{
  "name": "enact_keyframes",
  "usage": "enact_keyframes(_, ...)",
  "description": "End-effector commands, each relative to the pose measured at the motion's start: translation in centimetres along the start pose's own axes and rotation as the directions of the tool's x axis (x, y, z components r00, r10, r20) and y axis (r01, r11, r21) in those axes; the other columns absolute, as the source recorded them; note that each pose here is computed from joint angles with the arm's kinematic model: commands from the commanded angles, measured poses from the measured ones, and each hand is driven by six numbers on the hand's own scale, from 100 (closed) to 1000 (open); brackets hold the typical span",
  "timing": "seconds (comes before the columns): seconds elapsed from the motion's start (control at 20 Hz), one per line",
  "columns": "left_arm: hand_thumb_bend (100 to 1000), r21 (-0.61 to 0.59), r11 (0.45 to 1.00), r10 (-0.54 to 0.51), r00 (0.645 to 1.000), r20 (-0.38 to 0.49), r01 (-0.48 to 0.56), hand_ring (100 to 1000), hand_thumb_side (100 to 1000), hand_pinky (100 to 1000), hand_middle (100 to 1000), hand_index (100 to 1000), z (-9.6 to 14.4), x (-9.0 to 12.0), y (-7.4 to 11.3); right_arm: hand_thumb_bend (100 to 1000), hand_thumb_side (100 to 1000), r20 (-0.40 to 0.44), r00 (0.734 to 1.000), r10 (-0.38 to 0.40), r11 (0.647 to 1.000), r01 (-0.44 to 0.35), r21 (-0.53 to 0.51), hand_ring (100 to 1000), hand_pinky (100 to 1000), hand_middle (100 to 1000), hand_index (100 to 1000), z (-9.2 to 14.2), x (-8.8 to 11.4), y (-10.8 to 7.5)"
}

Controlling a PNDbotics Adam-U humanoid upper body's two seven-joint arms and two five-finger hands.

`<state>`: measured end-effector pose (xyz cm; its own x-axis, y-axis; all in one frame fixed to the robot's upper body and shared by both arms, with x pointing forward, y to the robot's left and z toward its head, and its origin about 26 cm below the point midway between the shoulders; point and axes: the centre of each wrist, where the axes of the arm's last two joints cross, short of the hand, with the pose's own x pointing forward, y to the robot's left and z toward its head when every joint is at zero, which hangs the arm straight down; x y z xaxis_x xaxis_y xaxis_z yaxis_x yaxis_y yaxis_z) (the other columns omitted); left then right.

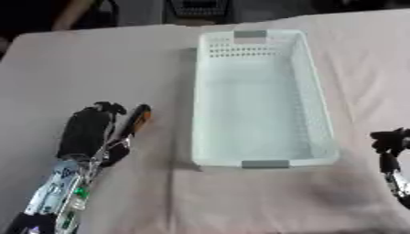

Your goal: Pick up objects on the table and place them in the box.

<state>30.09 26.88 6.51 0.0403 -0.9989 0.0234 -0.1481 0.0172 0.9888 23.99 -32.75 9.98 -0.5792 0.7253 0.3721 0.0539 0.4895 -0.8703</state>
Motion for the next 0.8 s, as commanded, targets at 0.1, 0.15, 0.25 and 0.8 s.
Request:
enact_keyframes(0.1, 505, -0.016, 0.999, -0.04, 0.999, -0.016, 0.04, 523, 412, 547, 515, 737, -0.15, -0.46, 0.36, 100, 778, 0.013, 1.0, 0.012, 1.0, -0.012, -0.01, 551, 429, 577, 788, -0.04, 0.34, -0.48)
enact_keyframes(0.15, 501, -0.018, 0.999, -0.044, 0.999, -0.02, 0.044, 522, 412, 548, 515, 735, -0.15, -0.44, 0.38, 100, 778, 0.012, 1.0, 0.012, 1.0, -0.012, -0.009, 551, 429, 577, 788, -0.04, 0.34, -0.48)
enact_keyframes(0.25, 489, -0.019, 0.999, -0.048, 0.999, -0.025, 0.047, 521, 395, 547, 513, 732, -0.14, -0.41, 0.4, 100, 779, 0.012, 1.0, 0.013, 1.0, -0.012, -0.009, 551, 429, 577, 788, -0.03, 0.34, -0.47)
enact_keyframes(0.8, 422, -0.046, 0.998, -0.038, 0.998, -0.053, 0.035, 521, 429, 540, 508, 726, -0.11, -0.53, -0.01, 100, 778, 0.011, 1.0, 0.012, 1.0, -0.012, -0.01, 550, 428, 576, 788, -0.01, 0.33, -0.46)
